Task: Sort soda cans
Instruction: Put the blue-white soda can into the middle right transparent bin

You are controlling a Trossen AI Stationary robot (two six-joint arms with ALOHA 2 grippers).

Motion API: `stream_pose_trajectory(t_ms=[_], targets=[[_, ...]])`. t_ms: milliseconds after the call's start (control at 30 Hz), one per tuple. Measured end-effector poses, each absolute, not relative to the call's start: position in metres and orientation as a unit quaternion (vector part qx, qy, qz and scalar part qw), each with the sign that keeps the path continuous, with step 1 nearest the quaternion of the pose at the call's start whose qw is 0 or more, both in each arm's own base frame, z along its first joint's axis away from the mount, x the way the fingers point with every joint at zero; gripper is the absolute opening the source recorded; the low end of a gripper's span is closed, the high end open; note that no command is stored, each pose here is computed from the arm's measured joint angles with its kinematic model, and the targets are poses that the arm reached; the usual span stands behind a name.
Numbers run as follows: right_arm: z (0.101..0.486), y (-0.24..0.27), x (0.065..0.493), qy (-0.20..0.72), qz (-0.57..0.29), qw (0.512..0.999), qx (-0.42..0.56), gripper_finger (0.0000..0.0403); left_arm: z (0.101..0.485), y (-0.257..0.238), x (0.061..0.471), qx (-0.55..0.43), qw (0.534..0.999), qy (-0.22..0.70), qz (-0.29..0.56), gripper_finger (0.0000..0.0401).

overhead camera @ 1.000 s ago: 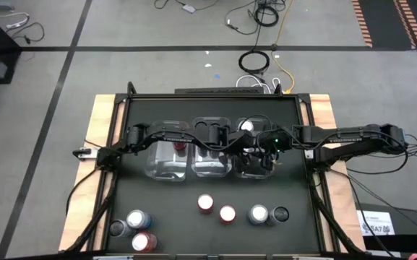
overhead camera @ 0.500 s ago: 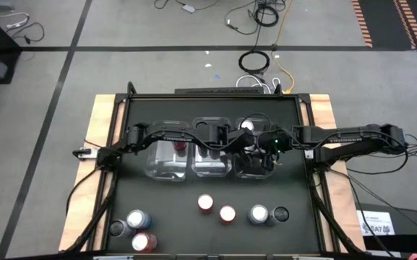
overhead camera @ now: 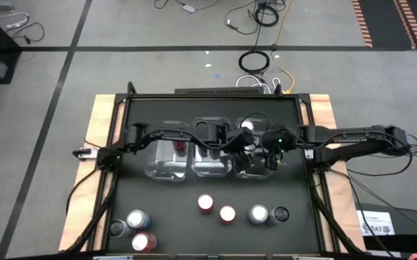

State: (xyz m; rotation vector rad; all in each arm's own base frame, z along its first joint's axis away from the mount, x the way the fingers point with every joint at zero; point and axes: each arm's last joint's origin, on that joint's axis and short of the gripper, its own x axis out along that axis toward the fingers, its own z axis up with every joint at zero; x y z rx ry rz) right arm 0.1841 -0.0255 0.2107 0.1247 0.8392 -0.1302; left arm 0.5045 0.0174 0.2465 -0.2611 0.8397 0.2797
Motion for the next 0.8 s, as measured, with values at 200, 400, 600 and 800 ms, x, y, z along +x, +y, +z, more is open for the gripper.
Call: stream_pose_trajectory(t_ms=[200,400,600,800], targets=[[0.223,-0.025,0.175,0.377,-0.079,0.921,0.056,0.0157,0.253,0.024,0.502,-0.118,0.898,0.402,0.136,0.0399],[0.229,-0.024,0.165,0.369,-0.078,0.924,0.057,0.0157,0.263,0.033,0.497,-0.122,0.9,0.394,0.143,0.0399],[0.234,-0.023,0.16,0.35,-0.088,0.929,0.082,0.0157,0.272,0.038,0.489,-0.124,0.894,0.404,0.15,0.0399],[0.238,-0.022,0.156,0.334,-0.108,0.926,0.138,0.0157,0.307,0.037,0.475,-0.135,0.909,0.369,0.14,0.0399]])
